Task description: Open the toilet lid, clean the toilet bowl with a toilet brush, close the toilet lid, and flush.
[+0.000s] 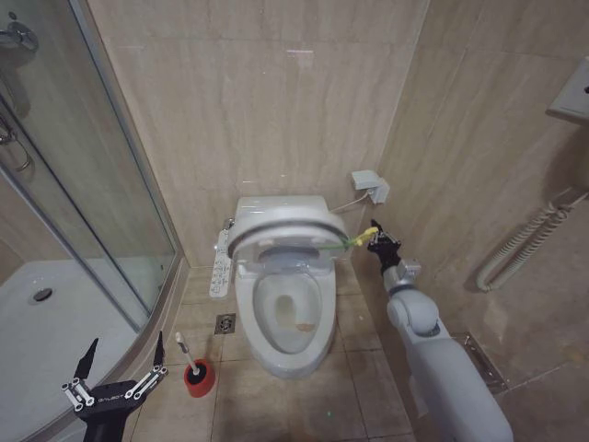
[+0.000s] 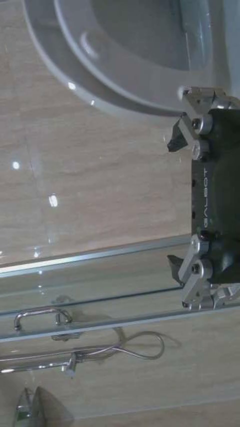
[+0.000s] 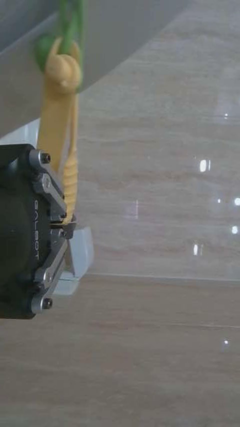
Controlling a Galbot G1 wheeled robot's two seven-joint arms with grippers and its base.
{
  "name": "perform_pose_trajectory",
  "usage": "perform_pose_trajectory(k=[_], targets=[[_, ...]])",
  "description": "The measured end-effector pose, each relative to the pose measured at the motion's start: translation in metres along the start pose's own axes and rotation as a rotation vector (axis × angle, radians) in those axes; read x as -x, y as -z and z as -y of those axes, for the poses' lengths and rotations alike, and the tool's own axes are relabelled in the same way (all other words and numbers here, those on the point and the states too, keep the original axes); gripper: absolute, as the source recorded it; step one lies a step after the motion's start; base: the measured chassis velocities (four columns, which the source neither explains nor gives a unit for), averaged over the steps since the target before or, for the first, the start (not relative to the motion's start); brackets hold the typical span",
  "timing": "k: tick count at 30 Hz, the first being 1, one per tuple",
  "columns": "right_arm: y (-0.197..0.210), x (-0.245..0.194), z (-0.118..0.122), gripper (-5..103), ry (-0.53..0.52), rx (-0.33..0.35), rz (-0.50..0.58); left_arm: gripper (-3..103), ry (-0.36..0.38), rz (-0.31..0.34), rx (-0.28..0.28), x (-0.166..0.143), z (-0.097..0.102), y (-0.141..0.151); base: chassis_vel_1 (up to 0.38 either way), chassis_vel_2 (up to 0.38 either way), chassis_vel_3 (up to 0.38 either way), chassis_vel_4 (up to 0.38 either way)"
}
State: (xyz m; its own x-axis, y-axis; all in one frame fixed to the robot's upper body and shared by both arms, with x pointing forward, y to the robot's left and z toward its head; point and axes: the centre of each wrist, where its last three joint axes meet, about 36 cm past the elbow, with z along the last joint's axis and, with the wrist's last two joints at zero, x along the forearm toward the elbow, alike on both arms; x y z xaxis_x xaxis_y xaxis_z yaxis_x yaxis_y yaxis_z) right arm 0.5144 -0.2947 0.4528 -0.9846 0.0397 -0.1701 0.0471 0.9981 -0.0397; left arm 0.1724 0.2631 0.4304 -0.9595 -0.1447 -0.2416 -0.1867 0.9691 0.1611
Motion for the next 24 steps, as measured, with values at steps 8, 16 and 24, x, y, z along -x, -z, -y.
perform_pose_trajectory(k=[8, 16, 24], targets=[[0.015, 0.033, 0.0, 2, -0.006, -0.002, 0.021, 100, 0.0, 0.0, 0.0, 0.0, 0.0, 0.0, 0.0, 0.0, 0.0, 0.0], [0.03, 0.066, -0.015, 2, 0.011, -0.014, 0.029, 100, 0.0, 0.0, 0.0, 0.0, 0.0, 0.0, 0.0, 0.0, 0.0, 0.0], [0.039, 0.096, -0.049, 2, 0.039, -0.003, 0.015, 100, 0.0, 0.0, 0.0, 0.0, 0.0, 0.0, 0.0, 0.0, 0.0, 0.0]])
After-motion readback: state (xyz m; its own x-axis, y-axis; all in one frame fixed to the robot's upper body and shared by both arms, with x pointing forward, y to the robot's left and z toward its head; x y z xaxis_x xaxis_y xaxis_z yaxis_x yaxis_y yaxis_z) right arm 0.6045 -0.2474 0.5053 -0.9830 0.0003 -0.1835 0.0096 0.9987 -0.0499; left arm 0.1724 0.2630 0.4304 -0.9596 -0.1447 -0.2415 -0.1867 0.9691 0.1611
